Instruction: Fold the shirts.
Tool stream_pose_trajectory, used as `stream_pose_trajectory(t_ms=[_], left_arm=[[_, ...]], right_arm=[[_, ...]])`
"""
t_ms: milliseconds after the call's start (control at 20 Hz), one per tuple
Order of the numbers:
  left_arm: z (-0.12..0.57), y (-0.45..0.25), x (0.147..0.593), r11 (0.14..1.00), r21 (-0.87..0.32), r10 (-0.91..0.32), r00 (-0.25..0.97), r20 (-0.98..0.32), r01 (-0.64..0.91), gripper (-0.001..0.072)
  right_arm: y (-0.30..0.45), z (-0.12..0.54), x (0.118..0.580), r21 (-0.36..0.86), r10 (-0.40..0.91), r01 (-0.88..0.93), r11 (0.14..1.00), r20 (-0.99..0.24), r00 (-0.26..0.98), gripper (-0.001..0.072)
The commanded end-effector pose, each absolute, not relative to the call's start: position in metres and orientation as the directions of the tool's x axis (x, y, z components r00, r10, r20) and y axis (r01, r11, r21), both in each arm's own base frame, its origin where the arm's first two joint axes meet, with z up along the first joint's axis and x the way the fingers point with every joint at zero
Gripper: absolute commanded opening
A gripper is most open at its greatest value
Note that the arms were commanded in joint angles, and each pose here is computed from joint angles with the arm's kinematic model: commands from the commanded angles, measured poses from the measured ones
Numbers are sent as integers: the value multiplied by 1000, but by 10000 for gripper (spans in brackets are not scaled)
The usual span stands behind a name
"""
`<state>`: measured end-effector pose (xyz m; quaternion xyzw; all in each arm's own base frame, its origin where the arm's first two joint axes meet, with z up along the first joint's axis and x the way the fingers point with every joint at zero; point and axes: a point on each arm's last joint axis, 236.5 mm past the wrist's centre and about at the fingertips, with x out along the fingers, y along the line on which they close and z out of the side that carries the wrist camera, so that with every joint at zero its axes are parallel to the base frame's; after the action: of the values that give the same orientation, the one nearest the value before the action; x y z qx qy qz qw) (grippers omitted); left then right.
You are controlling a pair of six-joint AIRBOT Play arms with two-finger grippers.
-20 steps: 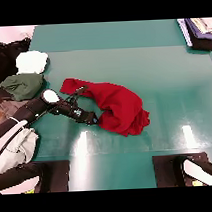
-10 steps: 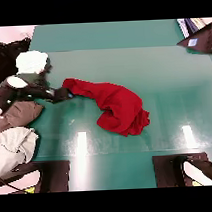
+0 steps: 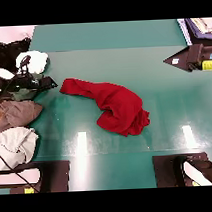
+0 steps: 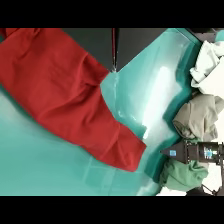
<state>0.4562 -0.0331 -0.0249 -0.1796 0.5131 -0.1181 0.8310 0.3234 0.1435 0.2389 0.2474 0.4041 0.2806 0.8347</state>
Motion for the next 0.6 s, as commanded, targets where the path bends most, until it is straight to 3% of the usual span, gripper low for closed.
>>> stream_pose_trajectory(t_ms=[0,400,450,550], left_arm=[[-46,-45,466,915,-401,-385,404,-830,47,622],[-68,-86,458,906,-411,-420,325,-847,101,620],[-68,-86,458,906,-413,-420,326,-847,94,591],[-67,-86,458,905,-418,-421,328,-846,82,299]], right_arm=[[144,227,324,655,669,-242,716,-543,508,18],[144,227,323,656,668,-239,716,-544,508,18],[144,227,323,656,668,-240,716,-544,508,18],[144,227,323,656,669,-240,716,-545,505,18]])
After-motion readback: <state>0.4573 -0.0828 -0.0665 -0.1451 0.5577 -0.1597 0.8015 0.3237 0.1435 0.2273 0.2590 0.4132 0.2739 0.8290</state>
